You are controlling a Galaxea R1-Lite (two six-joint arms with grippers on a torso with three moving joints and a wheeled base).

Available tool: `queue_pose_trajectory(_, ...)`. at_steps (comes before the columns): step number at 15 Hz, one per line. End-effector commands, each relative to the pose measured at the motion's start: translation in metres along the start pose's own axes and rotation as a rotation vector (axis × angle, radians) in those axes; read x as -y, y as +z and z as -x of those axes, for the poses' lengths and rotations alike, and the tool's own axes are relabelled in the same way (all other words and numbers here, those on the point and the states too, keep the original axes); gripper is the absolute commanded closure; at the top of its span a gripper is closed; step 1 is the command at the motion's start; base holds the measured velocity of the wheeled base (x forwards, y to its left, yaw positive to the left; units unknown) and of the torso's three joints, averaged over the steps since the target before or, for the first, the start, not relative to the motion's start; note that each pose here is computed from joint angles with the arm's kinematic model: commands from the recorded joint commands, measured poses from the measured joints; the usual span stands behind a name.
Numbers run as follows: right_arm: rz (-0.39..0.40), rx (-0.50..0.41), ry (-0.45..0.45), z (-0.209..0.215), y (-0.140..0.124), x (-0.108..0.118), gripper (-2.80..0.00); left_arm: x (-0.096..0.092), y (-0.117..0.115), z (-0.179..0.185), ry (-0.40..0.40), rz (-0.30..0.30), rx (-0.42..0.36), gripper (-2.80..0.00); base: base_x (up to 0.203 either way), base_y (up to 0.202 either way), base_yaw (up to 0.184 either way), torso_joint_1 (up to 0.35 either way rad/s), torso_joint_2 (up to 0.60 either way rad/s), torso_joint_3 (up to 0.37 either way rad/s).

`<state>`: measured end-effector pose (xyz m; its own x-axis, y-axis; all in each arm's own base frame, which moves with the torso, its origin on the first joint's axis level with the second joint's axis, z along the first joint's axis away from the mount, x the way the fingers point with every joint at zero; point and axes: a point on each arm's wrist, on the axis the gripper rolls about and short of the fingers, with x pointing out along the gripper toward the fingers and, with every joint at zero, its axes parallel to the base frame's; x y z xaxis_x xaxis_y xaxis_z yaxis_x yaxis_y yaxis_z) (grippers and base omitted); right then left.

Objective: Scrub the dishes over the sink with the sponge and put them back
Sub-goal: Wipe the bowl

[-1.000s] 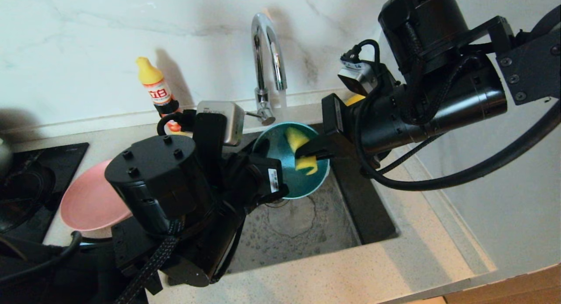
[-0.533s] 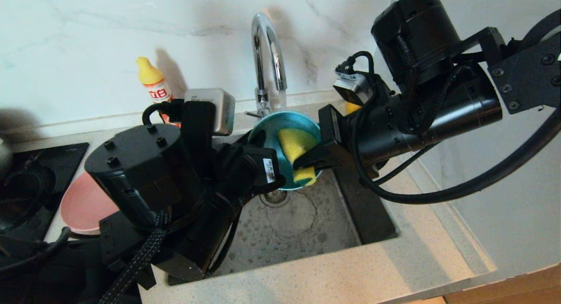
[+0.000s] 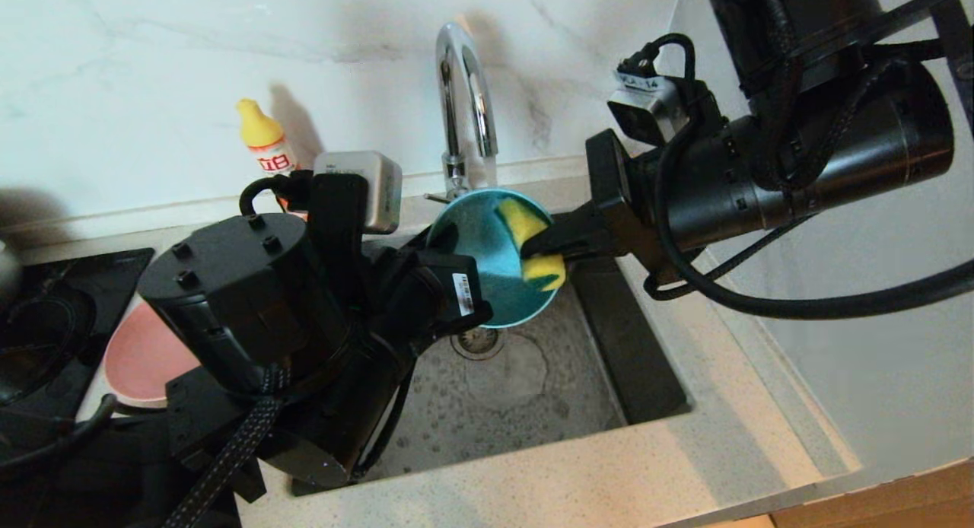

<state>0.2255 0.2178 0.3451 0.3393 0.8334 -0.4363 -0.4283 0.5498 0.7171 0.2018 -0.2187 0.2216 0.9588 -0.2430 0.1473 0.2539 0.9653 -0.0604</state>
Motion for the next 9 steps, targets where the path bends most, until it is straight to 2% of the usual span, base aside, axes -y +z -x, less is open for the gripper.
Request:
queue_pose_trajectory(1, 0.001, 0.008, 0.013, 0.007, 0.0, -0.003, 0.0, 0.0, -0.004, 0.0, 0.0, -0.006, -0.008, 0.0, 0.0, 0.0, 0.0, 0.0, 0.0, 0.0)
queue_pose_trajectory(9, 0.002, 0.006, 0.018, -0.004, 0.003, 0.001, 0.0, -0.002, -0.009, 0.005, -0.006, -0.015, -0.019, 0.0, 0.0, 0.0, 0.0, 0.0, 0.0, 0.0)
